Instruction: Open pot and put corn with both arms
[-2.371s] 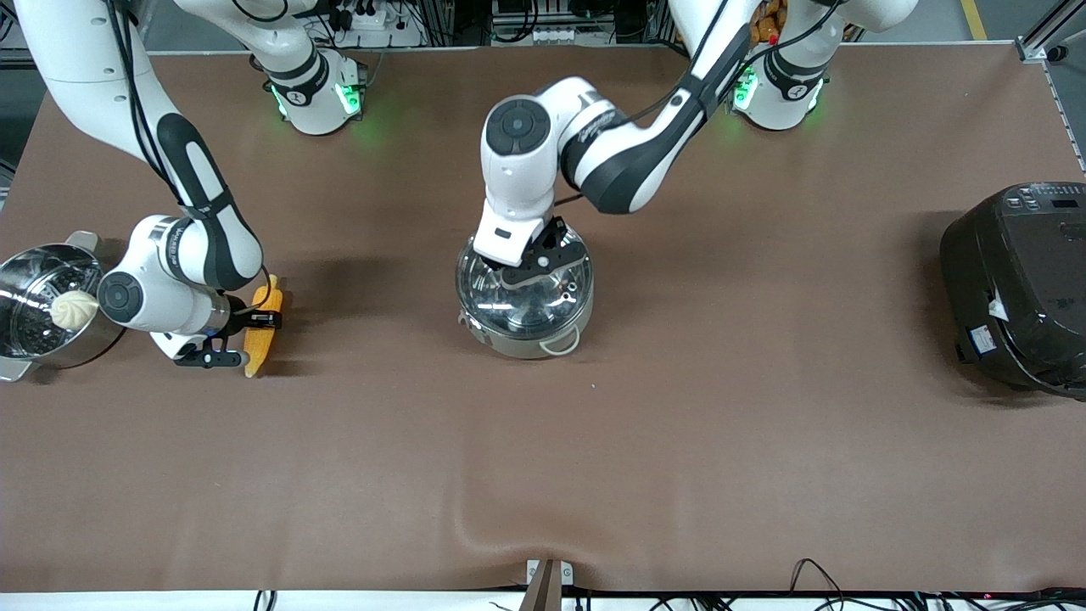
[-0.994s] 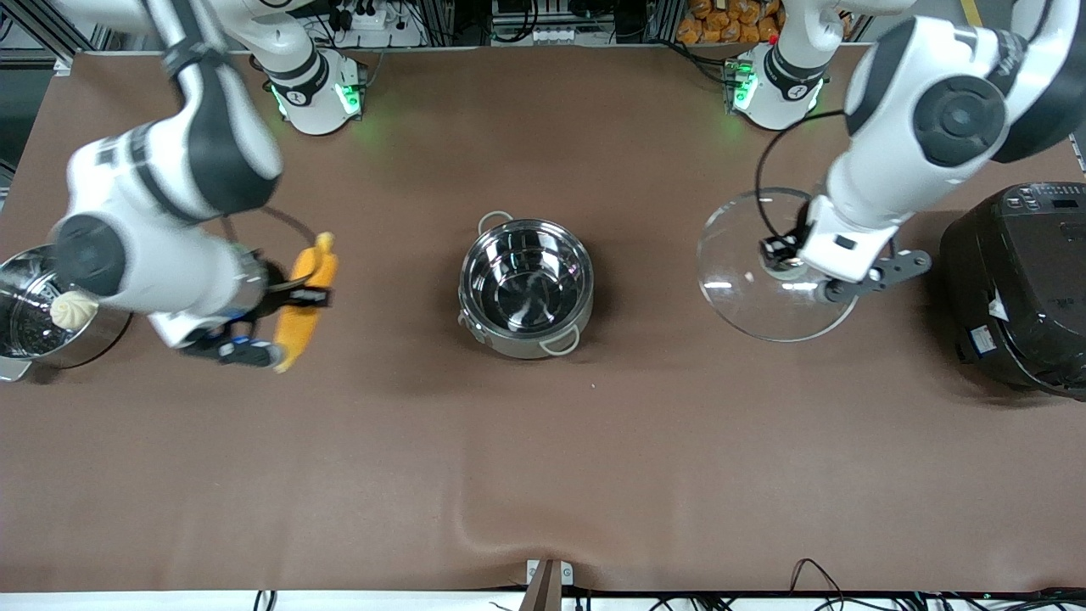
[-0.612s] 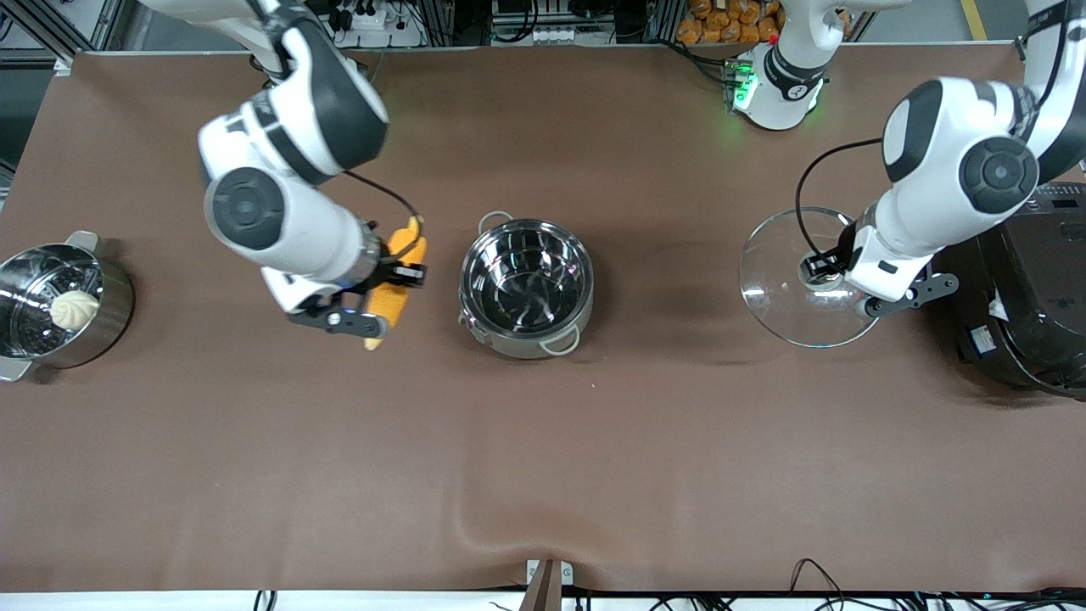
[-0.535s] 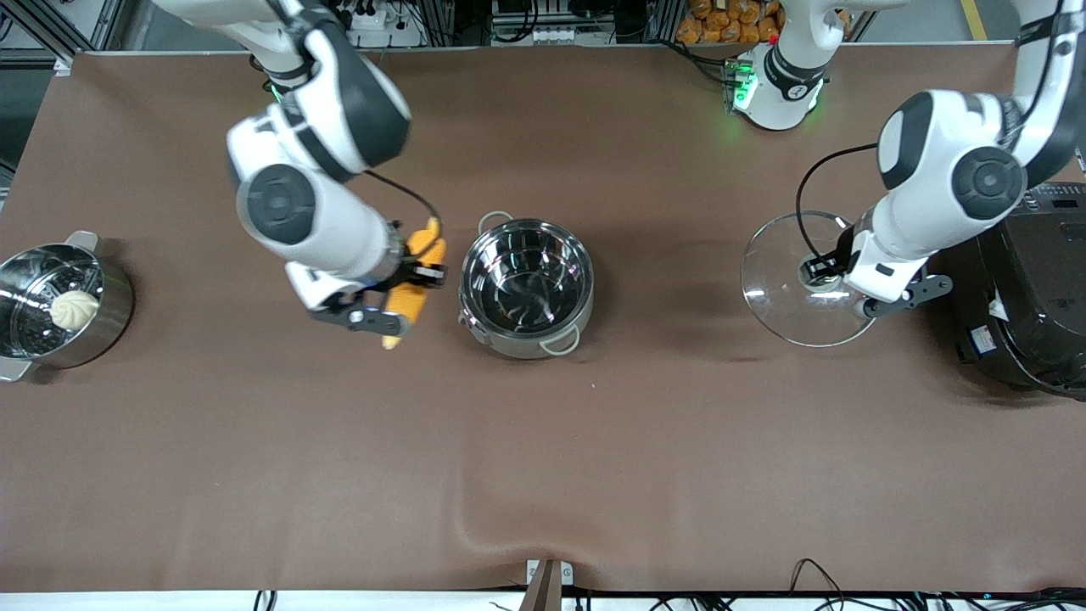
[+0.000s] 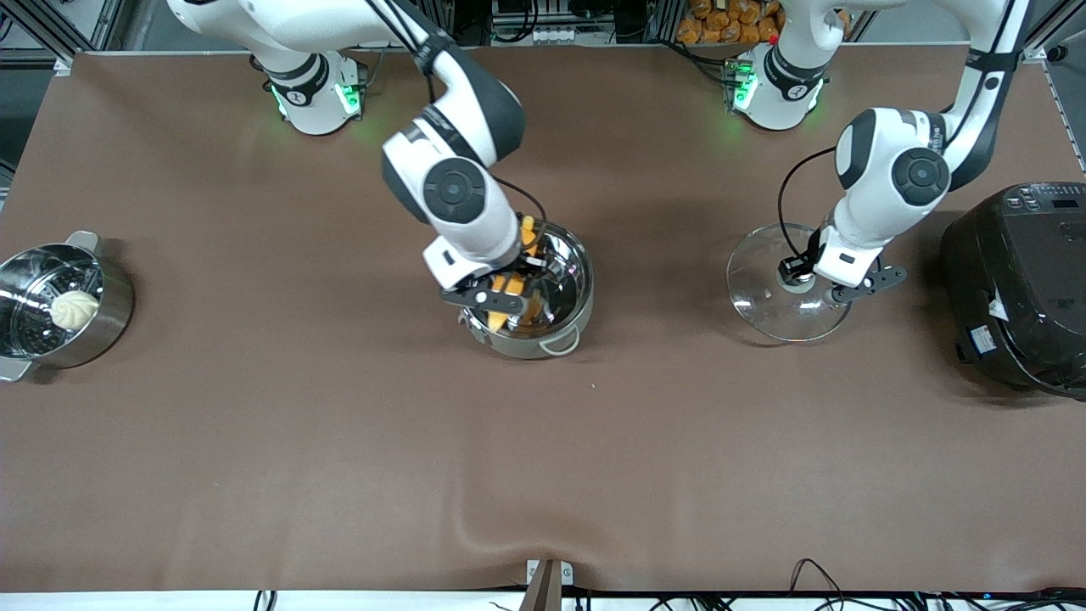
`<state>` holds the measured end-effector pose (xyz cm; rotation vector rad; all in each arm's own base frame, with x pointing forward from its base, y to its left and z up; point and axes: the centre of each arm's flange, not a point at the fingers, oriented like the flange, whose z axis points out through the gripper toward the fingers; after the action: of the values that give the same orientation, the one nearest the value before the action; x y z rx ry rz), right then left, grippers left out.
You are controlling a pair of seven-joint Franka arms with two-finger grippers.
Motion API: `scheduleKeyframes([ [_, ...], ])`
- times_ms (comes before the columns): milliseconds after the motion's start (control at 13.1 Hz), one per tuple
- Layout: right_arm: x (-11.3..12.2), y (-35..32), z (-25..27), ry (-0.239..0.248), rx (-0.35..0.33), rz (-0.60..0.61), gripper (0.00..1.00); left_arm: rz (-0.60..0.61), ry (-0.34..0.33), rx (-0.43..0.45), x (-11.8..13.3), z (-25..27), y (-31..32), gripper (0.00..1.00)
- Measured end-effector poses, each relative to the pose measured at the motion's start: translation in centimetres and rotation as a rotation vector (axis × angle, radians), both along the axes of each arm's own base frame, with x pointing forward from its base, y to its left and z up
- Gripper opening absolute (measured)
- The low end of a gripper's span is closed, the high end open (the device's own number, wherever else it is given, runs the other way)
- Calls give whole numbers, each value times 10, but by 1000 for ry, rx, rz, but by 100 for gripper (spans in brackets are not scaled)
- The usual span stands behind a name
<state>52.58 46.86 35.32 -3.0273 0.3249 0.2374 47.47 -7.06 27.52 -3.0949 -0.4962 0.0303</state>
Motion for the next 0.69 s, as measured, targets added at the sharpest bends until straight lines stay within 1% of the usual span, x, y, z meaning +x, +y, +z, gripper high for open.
scheduleKeyframes([
  [306, -3, 8, -19, -4, -11, 6, 35, 11, -58, -12, -4, -40, 14, 50],
  [459, -1, 7, -22, -4, -13, 3, 35, 15, -71, -16, -3, -55, 16, 50],
  [535, -1, 6, -24, -4, -15, 2, 39, 15, -74, -16, -3, -55, 16, 50],
  [612, 0, 6, -25, -3, -16, 1, 49, 15, -75, -16, -3, -55, 16, 50],
  [688, 0, 6, -26, -5, -14, 1, 61, 15, -78, -17, -2, -55, 16, 57],
])
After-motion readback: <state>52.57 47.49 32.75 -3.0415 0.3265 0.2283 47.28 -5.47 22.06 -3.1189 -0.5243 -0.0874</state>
